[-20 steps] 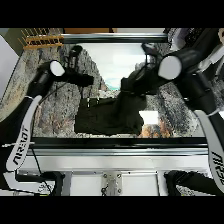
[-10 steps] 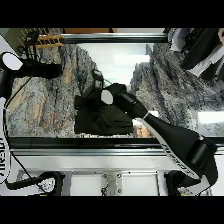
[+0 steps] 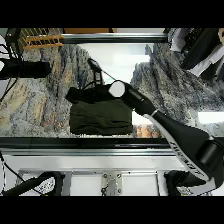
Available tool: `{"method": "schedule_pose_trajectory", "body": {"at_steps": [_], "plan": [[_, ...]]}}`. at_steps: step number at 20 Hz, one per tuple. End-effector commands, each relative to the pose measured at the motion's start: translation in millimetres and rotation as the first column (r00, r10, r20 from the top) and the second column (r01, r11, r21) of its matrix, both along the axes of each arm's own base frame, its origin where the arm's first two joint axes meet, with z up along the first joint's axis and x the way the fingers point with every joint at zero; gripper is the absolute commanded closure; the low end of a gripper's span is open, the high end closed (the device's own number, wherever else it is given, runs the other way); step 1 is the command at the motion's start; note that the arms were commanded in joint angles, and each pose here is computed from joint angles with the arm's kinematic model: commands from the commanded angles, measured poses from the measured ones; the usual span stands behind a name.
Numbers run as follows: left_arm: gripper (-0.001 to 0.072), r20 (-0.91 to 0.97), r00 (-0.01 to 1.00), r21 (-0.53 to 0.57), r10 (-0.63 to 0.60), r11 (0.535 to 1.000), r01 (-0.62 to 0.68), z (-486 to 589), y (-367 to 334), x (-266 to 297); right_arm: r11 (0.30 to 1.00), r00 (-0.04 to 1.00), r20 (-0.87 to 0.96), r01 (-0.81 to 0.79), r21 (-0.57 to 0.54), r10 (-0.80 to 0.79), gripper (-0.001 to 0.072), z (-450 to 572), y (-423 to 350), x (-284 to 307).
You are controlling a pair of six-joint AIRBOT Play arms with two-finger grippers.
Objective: Fold the clothes and pants, and hang the long-sleeved shirts on hangers.
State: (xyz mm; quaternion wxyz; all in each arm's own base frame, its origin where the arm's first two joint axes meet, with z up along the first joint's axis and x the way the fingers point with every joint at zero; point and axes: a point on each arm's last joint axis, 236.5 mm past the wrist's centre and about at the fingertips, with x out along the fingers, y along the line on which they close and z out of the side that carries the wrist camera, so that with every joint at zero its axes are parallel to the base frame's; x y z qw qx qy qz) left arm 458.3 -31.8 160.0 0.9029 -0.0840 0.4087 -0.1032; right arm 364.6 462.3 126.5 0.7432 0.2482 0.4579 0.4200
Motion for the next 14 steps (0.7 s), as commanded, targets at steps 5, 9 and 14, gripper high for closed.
{"method": "schedule_pose_trajectory", "body": {"at_steps": [5,9,14], "plan": [[0.0687,-0.118,0.981,-0.021,-0.152,0.988,0.15,-68,-73,-76,0.925,0.917,-0.227,0.26,-0.278,-0.327,-0.0008,-98,-241,-5],[0.0687,-0.118,0.959,-0.019,-0.259,0.966,0.259,-80,-115,-104,0.854,0.781,-0.373,0.377,-0.358,-0.501,-0.0008,-167,-327,-23],[0.0687,-0.11,0.939,-0.019,-0.326,0.945,0.326,-80,-141,-114,0.925,0.821,-0.428,0.33,-0.188,-0.379,-0.0008,-193,-305,-11]]}}
